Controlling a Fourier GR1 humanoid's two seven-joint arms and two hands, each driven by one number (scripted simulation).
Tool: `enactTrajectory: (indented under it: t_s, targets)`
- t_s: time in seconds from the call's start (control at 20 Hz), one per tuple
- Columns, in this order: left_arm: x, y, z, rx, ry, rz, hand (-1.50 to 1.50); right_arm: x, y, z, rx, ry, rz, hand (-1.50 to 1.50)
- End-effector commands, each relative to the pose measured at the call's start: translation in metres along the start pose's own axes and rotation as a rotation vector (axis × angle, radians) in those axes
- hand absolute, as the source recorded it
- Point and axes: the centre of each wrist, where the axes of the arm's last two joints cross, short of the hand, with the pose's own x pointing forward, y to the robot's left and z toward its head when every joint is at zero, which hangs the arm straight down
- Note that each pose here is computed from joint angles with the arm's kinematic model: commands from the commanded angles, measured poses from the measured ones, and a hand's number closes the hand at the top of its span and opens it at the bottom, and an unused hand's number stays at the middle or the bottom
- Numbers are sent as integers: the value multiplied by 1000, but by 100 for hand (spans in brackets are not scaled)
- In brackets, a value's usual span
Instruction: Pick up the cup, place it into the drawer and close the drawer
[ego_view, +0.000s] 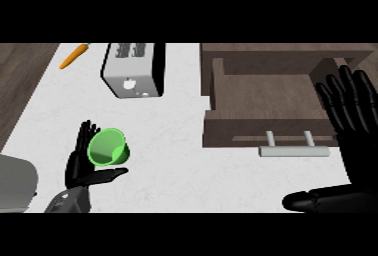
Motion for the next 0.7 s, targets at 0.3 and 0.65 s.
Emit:
enactTrajectory:
  t_s: [0.3,0.65]
  targets:
    - [-2,-8,-11,-58,20,121,-150,17,6,-10,4,14,10,-150]
    - [-6,-13,-9,-102,-17,236,150,3,10,-1,-1,-2,9,-150]
